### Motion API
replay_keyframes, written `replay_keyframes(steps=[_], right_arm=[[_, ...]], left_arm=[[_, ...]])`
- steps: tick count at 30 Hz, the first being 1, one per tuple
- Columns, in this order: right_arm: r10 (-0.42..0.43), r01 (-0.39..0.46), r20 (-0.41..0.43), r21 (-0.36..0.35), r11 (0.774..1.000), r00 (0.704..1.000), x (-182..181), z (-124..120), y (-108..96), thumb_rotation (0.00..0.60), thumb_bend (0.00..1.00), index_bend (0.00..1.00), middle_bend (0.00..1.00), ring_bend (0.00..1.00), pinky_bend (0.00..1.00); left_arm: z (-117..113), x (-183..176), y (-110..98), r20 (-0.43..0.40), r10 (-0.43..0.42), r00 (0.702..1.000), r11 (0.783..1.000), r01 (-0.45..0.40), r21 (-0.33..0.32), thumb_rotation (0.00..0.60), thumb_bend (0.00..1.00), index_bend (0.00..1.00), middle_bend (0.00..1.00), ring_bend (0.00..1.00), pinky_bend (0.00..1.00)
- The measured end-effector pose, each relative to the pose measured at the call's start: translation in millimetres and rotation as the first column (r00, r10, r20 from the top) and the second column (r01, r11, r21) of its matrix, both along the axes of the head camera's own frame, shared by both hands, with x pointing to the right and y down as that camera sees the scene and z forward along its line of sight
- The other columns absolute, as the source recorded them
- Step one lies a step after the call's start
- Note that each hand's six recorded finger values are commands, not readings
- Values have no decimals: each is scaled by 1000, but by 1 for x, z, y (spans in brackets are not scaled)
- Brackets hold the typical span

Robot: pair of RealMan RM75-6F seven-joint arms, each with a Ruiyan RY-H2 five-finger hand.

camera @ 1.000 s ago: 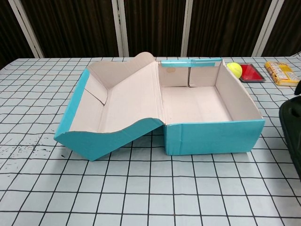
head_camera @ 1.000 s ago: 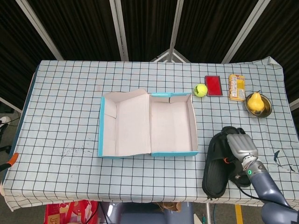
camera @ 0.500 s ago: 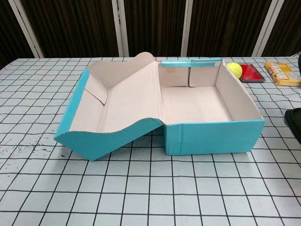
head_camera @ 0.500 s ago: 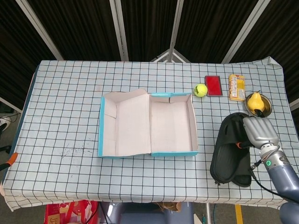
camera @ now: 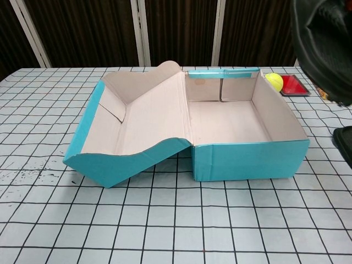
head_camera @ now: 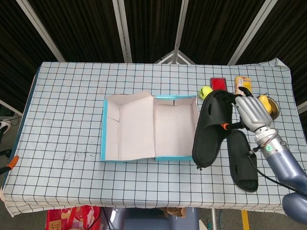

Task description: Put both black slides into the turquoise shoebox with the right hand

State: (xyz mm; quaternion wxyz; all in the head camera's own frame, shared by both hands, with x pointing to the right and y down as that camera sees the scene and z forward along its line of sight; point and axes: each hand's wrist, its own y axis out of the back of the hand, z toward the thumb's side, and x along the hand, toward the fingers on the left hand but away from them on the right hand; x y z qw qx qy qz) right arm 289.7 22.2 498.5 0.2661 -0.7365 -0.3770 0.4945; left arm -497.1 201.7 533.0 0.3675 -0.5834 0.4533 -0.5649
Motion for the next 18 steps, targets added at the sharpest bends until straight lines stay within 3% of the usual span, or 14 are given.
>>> replay_keyframes(steps=[5, 10, 18], right_arm=[[38, -39, 187, 4, 999, 982, -25, 11, -14, 600, 290, 328, 523, 480, 67], [94, -89, 390, -30, 996, 916, -46, 24, -22, 600, 290, 328, 523, 480, 67], [76, -78, 545, -19, 997, 835, -59, 56, -26, 600, 290, 327, 523, 420, 67]], left_arm=[[1, 1, 1, 2, 2, 1000, 1000, -2, -4, 600, 346, 0, 0, 0, 0], [2, -4, 0, 10, -14, 1000, 1000, 14, -6, 600, 347, 0, 0, 0, 0], [6, -8, -2, 22, -25, 999, 1000, 26, -15, 600, 346, 0, 0, 0, 0]])
